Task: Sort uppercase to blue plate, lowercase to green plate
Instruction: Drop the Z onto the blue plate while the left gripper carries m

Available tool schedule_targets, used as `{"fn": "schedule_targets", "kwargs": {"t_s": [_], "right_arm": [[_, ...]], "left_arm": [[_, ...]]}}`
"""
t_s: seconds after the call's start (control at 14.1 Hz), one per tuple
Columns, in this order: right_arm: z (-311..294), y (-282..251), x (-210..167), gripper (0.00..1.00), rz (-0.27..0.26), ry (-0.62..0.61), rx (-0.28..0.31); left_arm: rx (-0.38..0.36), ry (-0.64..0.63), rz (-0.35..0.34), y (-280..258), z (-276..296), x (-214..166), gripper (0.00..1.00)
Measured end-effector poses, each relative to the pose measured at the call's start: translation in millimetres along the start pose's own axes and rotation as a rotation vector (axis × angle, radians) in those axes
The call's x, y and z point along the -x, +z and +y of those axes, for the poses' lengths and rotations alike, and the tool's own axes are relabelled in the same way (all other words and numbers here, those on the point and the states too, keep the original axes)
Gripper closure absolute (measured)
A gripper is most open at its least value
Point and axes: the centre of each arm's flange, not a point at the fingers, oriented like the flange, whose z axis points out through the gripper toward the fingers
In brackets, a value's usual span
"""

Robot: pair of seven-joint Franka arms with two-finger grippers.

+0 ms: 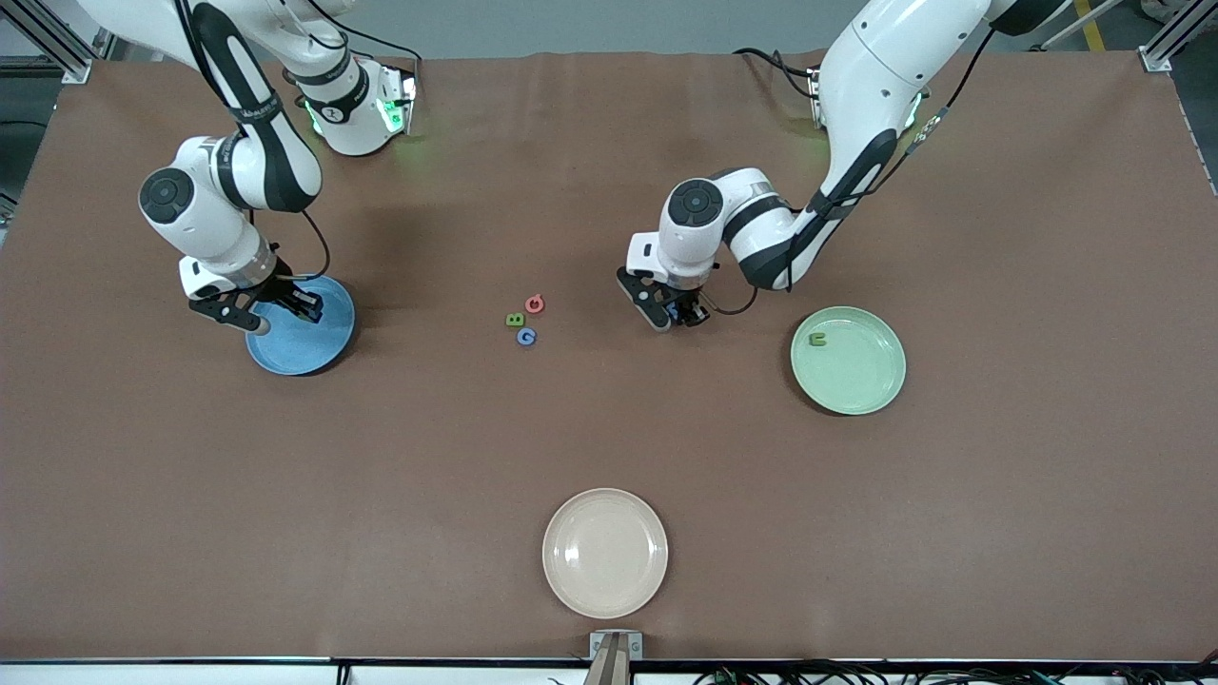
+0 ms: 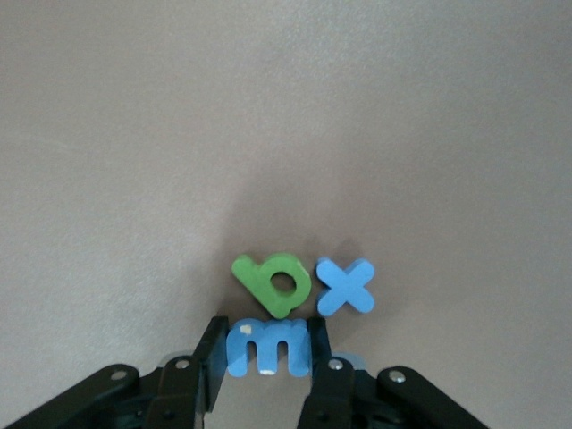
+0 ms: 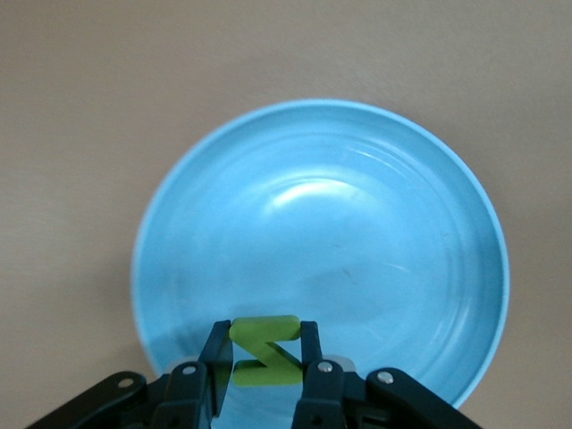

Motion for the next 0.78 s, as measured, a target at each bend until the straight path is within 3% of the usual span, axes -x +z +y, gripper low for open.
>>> {"fn": "schedule_targets", "kwargs": {"t_s": [0.28,0.78], "right_arm": [[8.8,7.8,-0.8,0.65,-0.011,-0.002,0.007],[1.0,16.6,3.1,0.65,-0.029,-0.022,0.013]], "left_arm": [[0.036,-0.008,0.0,-32.9,-18.4,12.9,0.6],[0.075,-0.142,-0.006,-59.2,-128.2,58.0,0.6]]}}
